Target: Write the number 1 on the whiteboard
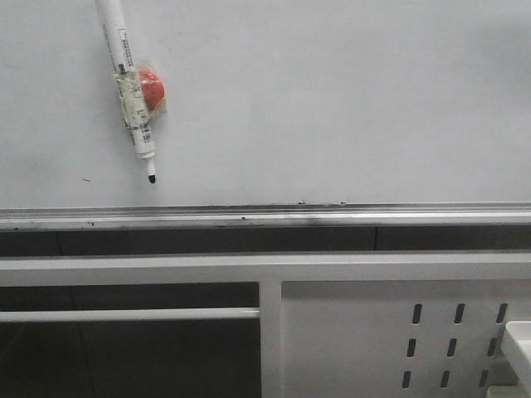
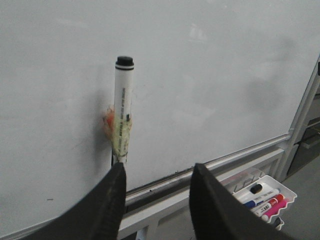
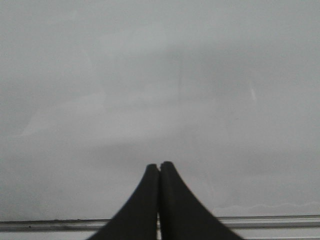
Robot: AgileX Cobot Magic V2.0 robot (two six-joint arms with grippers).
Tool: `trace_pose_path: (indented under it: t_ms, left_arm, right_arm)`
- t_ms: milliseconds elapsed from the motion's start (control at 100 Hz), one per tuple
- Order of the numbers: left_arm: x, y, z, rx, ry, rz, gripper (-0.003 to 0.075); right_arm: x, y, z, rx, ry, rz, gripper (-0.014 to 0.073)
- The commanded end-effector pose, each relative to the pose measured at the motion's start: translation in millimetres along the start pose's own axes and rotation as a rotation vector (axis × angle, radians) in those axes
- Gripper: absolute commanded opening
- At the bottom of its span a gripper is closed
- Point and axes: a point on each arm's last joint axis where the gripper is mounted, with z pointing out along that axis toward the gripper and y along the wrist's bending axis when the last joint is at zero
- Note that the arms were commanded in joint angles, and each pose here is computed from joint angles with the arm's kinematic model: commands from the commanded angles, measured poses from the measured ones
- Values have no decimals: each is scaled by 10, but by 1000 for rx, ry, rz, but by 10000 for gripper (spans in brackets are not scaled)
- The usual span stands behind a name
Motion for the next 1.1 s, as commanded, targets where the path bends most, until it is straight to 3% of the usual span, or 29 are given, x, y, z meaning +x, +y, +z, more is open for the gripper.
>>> trace_pose_path:
  t_ms: [0,140,320,540,830,1090]
  left_arm:
    - [-91,-25,72,47,-145,-39,268]
    - [10,29,225,30,-139,-71,275]
    - [169,87,411,37,-180,-104,394]
    - [481,228,664,-62,-22,-186,412]
    - [281,256,965,-69,-140,-183,410]
    - [229,240,1033,-50,-162,-156,410]
  right_arm:
    - [-164,42,-33,-21,-96,-7,-59]
    - [-162,42,-32,-21,-93,-7,-59]
    - [-147,39,-31,-18,-77,-9,-59]
    - [-133,37,-30,-14,-62,-54,-59]
    - [-149,40,-33,-15,-77,-83,-59]
    - [-196,48,-38,-20,-129,-101,-59]
